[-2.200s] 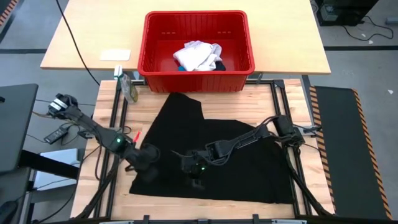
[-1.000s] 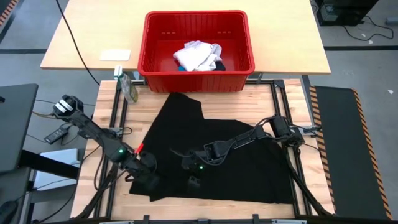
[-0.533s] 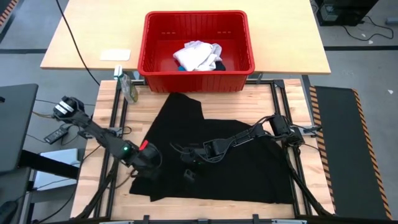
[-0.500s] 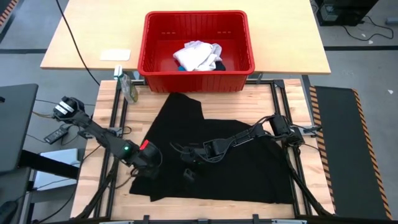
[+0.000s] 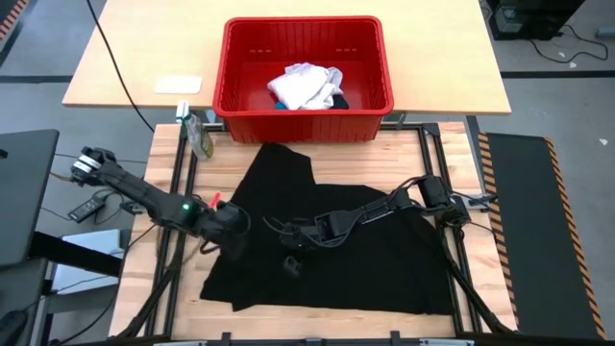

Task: Fold laundry
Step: Fold the black shirt on the table

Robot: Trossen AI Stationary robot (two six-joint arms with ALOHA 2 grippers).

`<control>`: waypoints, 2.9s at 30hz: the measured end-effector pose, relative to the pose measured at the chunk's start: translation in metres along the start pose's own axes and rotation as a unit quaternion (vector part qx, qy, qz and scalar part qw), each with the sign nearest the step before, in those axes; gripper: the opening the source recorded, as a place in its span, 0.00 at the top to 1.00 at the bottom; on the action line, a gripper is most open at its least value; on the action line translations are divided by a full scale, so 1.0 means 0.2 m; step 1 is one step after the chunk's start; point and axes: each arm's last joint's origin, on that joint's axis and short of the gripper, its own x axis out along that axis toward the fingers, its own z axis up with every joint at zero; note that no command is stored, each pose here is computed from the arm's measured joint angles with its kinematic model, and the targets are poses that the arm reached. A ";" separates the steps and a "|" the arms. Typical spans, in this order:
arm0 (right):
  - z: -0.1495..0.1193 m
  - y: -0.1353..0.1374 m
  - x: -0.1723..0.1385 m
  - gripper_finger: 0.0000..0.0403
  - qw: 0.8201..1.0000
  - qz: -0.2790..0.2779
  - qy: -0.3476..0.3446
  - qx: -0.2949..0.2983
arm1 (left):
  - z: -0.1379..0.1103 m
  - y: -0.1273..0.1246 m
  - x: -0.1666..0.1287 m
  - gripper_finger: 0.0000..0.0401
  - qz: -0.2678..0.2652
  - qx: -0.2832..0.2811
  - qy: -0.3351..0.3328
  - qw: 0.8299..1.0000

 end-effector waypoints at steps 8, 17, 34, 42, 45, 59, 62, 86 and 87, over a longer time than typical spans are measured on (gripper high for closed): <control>0.00 0.00 -0.01 0.55 1.000 0.012 0.018 -0.013 | -0.21 -0.13 -0.06 0.60 -0.158 0.064 0.040 0.985; -0.03 0.06 0.00 0.55 0.999 0.029 0.003 -0.037 | -0.32 -0.01 0.20 0.63 -0.032 0.035 0.043 0.998; -0.20 0.08 0.00 0.55 0.991 -0.054 0.065 -0.103 | -0.18 0.09 0.29 0.64 0.054 -0.024 -0.023 0.998; -0.28 0.16 -0.04 0.55 0.982 -0.109 0.029 -0.149 | -0.16 0.09 0.28 0.64 0.056 -0.030 -0.025 0.998; -0.29 0.21 -0.05 0.55 0.967 -0.125 -0.009 -0.223 | -0.15 0.05 0.26 0.64 0.044 -0.031 -0.027 0.998; -0.26 0.29 0.01 0.64 0.915 0.016 -0.033 -0.401 | -0.11 -0.17 0.11 0.65 -0.087 0.147 -0.086 0.982; -0.25 0.28 0.04 0.66 0.915 0.028 -0.040 -0.400 | -0.15 -0.11 0.18 0.65 -0.077 0.128 -0.074 0.986; -0.25 0.20 0.13 0.96 0.933 0.023 -0.018 -0.359 | -0.21 0.10 0.35 0.65 -0.027 0.075 -0.060 0.995; -0.25 0.21 0.11 0.95 0.935 0.025 -0.019 -0.353 | -0.21 0.11 0.36 0.65 -0.027 0.072 -0.060 0.995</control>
